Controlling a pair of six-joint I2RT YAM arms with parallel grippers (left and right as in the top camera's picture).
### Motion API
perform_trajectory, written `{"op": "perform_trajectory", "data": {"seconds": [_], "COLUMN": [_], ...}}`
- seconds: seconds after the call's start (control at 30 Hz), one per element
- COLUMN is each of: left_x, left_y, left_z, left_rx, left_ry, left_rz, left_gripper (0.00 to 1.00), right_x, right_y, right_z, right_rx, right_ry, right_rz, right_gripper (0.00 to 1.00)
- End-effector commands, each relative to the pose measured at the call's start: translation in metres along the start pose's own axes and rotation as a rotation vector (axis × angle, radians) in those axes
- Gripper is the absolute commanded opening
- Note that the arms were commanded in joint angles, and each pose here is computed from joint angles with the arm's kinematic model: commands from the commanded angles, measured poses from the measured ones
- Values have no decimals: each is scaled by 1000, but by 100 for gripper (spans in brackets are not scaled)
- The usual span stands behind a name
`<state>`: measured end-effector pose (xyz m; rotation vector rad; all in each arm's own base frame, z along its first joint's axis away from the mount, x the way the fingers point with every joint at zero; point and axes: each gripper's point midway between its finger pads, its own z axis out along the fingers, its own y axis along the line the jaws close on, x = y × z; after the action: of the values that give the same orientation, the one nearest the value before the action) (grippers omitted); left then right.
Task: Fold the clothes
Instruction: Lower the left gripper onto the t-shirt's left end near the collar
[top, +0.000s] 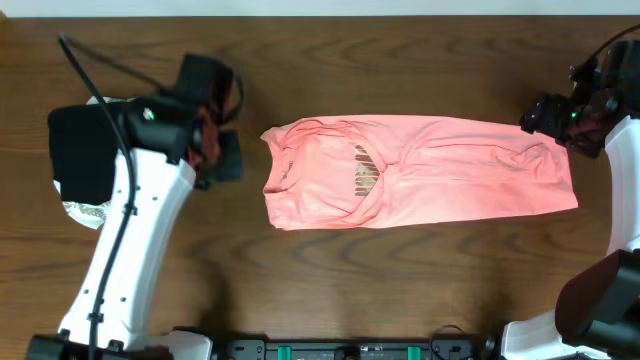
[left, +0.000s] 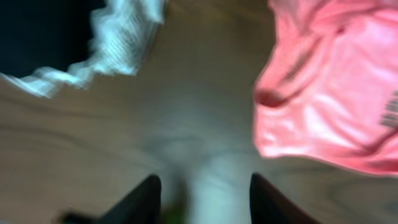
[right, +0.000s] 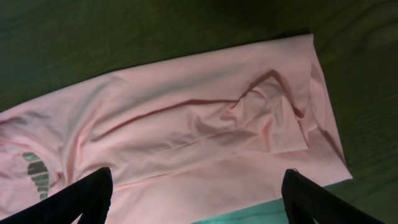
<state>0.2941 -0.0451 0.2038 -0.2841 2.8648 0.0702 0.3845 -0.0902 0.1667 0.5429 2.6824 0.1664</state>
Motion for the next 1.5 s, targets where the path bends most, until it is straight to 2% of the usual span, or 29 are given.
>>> {"op": "perform_trajectory", "data": {"seconds": [0.0, 0.1, 0.2, 0.47, 0.53, 0.73, 0.97, 1.2, 1.47], "left_x": [42, 61, 70, 79, 84, 89, 81, 95, 89], "left_y": [-42, -67, -74, -61, -57, -57, -65, -78, -82], "left_z": [44, 80, 109, 138, 142, 155, 156, 162, 166], "left_rx": [245, 387, 434, 367, 345, 356, 405, 420, 425], "left_ry": [170, 235, 236, 191, 206, 201, 174, 241, 209], "left_rz": [-104, -200, -276, -297, -336, -419, -413, -380, -367], "left_gripper": [50, 51, 51, 54, 58, 61, 61, 61, 60], "right_x": [-3, -3, -2, -2, -1, -1, -1, -1, -1], "right_y": [0, 0, 0, 0, 0, 0, 0, 0, 0], "right_z": [-4, -4, -4, -4, -4, -4, -4, -4, -4], "right_rx": [-7, -4, -3, -3, -3, -3, -3, -3, -3], "right_ry": [-15, -17, -13, -11, -9, -9, -9, -9, -8], "right_rz": [30, 29, 29, 26, 26, 27, 26, 26, 27], "right_gripper": [85, 85, 85, 86, 85, 85, 84, 84, 84]}}
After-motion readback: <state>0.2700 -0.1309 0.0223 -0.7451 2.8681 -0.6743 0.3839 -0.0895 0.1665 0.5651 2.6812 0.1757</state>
